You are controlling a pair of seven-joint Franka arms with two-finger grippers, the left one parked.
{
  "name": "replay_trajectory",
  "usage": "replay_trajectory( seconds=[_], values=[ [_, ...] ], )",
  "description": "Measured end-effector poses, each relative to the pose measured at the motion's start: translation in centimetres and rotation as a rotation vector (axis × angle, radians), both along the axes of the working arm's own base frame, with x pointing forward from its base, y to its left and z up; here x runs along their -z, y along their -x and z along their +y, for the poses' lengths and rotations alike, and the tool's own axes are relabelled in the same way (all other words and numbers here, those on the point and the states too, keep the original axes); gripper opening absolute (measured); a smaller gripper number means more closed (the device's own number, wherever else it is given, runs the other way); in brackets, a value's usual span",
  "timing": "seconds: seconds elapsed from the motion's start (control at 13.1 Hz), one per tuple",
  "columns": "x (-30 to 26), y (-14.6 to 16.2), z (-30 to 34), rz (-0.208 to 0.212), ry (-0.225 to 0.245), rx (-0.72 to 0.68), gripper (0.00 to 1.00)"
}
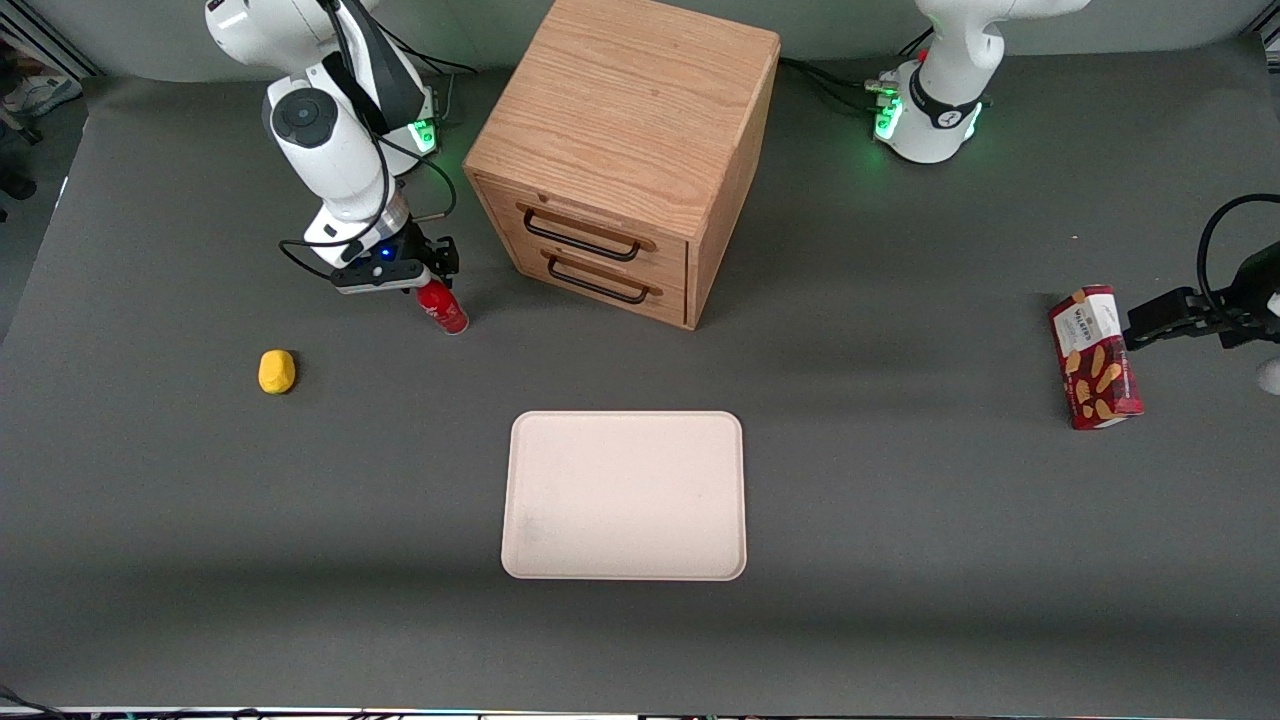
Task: Place coke bottle on tray
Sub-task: 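Lower the right gripper over the bottle and close on it, then lift the red bottle up with the right gripper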
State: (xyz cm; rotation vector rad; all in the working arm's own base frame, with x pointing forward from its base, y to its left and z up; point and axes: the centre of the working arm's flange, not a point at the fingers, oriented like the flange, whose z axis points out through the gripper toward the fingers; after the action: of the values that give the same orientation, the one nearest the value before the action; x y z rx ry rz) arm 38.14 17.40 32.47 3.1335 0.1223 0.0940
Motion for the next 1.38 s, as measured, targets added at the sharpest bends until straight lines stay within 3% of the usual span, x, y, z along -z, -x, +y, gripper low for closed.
replay_trajectory(
  seconds=[0.08, 0.23, 0.46, 0.76, 1.07, 1.38],
  values=[
    [0.1, 0.1, 0.0, 0.005, 0.003, 0.0, 0.43],
    [0.1, 0.1, -0.1, 0.013, 0.008, 0.0, 0.32],
    [0.1, 0.1, -0.1, 0.015, 0.009, 0.001, 0.32],
    [-2.7, -1.5, 0.1, 0.051, 0.033, 0.0, 0.32],
    [-11.9, -4.8, 0.5, 0.074, 0.055, 0.018, 0.32],
    [-21.8, -5.9, 0.4, 0.106, 0.05, 0.04, 0.32]
  ],
)
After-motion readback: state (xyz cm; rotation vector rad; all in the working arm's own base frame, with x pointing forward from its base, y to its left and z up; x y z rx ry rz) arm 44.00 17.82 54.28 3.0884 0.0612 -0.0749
